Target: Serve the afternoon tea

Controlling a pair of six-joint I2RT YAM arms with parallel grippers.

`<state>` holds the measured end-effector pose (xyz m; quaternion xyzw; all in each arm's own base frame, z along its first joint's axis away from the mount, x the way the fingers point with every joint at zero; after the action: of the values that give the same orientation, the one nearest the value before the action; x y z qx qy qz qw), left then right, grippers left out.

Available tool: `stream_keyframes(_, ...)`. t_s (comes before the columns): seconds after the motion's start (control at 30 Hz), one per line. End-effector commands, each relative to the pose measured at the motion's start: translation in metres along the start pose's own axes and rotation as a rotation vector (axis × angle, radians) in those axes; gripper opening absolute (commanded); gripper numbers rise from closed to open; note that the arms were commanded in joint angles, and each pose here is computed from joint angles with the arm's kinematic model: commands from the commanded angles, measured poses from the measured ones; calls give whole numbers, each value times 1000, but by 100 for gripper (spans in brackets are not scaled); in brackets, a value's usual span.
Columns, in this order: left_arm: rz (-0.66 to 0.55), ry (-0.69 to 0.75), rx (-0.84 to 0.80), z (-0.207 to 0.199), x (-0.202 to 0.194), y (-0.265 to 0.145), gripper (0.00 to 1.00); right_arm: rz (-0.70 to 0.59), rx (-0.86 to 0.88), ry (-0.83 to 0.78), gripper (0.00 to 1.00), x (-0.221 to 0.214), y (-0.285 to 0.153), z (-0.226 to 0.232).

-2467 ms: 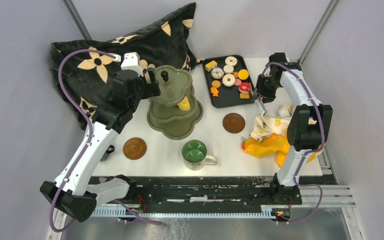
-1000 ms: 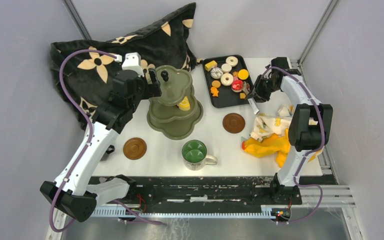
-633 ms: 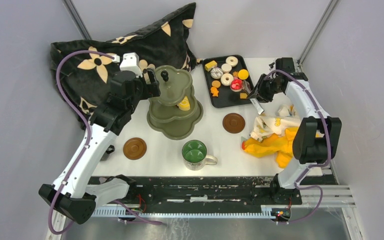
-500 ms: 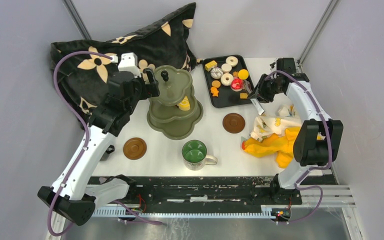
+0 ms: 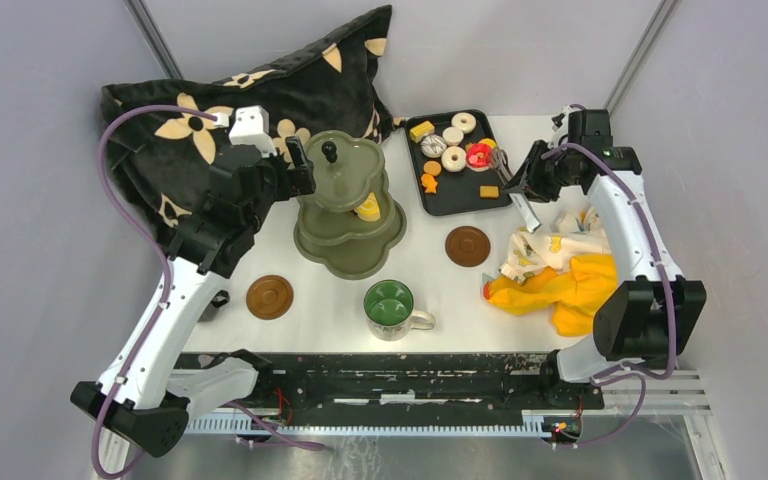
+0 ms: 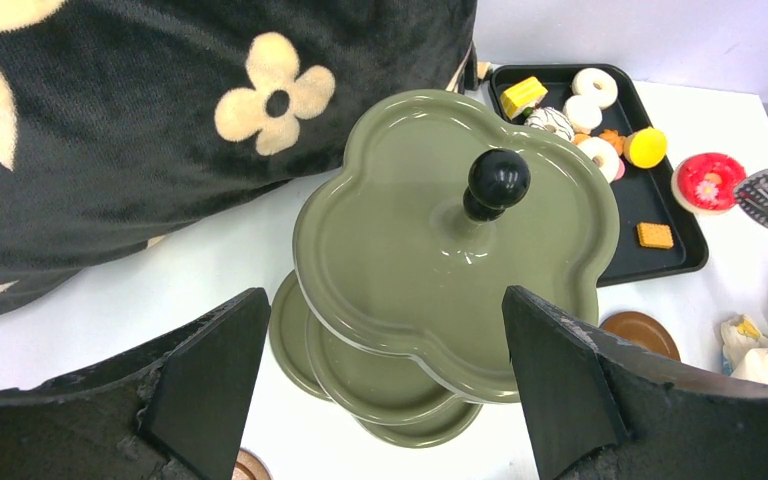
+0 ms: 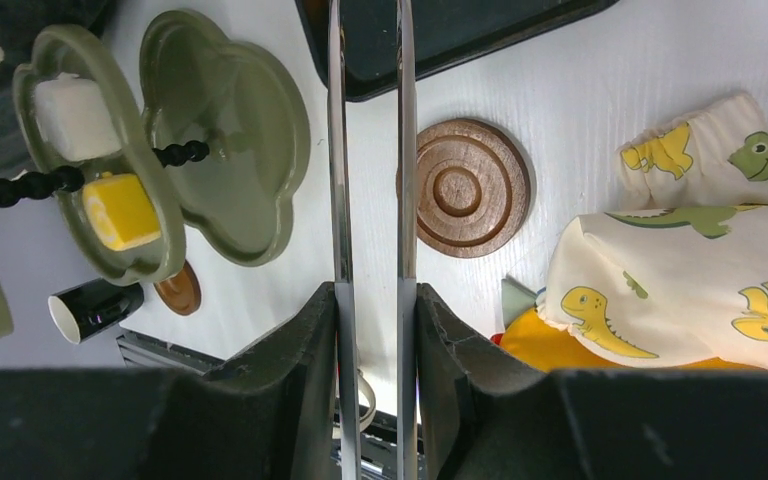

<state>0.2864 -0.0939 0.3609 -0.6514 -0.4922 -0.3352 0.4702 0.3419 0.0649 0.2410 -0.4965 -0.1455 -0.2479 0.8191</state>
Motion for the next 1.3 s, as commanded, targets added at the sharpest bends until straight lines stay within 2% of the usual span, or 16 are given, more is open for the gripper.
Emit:
stream_keyframes(0.0,-69,-71,-35,-8,23,-14,93,-128,60,-114,1,23,-48,35)
stream_keyframes(0.17,-126,-82,-4,-1,34,-24,93,-188,114,-252,1,29,-82,94)
stream_keyframes(0.33,-145,-77,17,3,40,-30,93,-248,233,-325,1,36,-103,148)
stream_keyframes(0.5,-153,-81,32,7,40,-33,93,-233,330,-385,1,28,-93,199)
stream_keyframes(0.63,-162,-84,38,9,42,-37,93,-169,362,-442,1,11,-74,228)
stream_keyframes(1.0,-153,-77,38,9,39,-36,93,-40,340,-476,1,-22,-42,230)
stream_keyframes(1.27,-149,-80,36,9,37,-34,93,-17,353,-479,1,-32,-48,228)
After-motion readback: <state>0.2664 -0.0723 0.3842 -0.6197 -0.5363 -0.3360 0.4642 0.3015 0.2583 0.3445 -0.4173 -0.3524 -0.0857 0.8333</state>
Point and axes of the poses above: each gripper's point midway between its finger pads, its own y axis out along the fingers, its own z axis along the line the jaws close on, x = y × z, the point moved 4 cm from there along -y, back along the fingers, and after that the axes turned 10 degrees about -y, right-handed, at the moved point
